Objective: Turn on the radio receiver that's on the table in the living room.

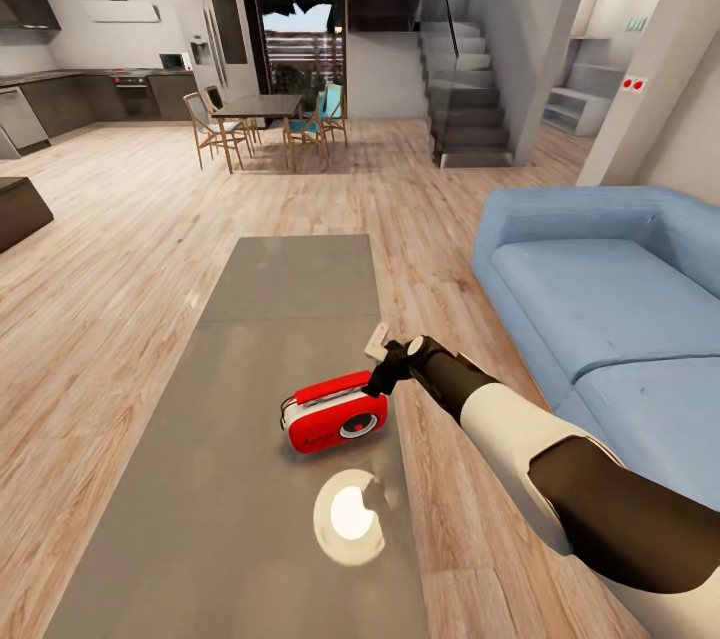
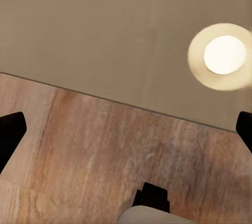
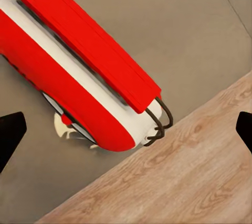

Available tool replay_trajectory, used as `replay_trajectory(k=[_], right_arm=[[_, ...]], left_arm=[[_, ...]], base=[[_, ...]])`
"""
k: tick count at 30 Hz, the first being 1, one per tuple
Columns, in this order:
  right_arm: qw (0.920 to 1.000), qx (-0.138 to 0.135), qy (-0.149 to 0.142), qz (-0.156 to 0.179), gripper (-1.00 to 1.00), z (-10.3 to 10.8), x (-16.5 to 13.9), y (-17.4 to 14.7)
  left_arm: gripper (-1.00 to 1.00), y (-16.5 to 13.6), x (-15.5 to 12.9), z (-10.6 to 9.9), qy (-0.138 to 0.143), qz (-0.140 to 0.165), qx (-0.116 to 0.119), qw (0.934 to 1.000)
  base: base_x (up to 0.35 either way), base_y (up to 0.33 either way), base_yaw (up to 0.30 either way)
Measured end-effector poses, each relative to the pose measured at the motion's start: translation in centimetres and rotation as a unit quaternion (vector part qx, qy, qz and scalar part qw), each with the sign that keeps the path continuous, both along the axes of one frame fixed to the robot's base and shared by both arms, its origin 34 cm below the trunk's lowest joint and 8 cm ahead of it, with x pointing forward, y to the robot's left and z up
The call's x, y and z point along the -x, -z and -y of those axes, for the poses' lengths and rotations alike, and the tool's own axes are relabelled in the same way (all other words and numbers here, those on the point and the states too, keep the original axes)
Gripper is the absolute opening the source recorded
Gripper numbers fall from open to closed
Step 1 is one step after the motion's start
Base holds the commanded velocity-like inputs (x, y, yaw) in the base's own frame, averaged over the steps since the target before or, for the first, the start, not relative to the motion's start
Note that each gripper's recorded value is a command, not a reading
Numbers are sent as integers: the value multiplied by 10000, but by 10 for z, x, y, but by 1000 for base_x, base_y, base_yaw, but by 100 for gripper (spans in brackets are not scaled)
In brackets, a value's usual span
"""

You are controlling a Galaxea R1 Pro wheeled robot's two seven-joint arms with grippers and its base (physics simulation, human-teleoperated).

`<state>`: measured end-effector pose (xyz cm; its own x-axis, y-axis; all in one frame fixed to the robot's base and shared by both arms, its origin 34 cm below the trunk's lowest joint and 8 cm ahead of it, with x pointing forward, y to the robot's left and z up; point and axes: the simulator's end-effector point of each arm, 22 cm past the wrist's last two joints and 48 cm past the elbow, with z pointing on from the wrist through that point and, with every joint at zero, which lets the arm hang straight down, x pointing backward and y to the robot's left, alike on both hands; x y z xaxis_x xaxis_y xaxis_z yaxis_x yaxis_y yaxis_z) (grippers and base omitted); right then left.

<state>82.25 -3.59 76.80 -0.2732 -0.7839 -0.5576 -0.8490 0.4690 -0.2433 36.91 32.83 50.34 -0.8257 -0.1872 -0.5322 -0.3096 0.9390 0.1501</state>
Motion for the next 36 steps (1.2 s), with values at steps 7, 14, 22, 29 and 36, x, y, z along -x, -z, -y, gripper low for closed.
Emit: replay_trajectory(k=[7, 14, 22, 29, 36], right_arm=[[10000, -20, 27, 20, 100, 0, -1, 0], [9998, 11, 129, 164, 100, 4, -7, -1], [9997, 15, 157, 199, 100, 5, -9, -2], [9998, -10, 131, 165, 100, 3, -7, -1], [9998, -17, 119, 150, 100, 3, -6, -1]], left_arm=[[100, 0, 0, 1, 42, -4, -8, 10000], [100, 0, -1, -2, 55, 0, -33, 10000], [100, 0, 2, -2, 57, -21, -36, 10000], [100, 0, 2, -6, 73, -24, -62, 10000], [100, 0, 2, -7, 82, -31, -68, 9999]], base=[[0, 0, 0], [0, 0, 0], [0, 0, 0], [0, 0, 0], [0, 91, 0]])
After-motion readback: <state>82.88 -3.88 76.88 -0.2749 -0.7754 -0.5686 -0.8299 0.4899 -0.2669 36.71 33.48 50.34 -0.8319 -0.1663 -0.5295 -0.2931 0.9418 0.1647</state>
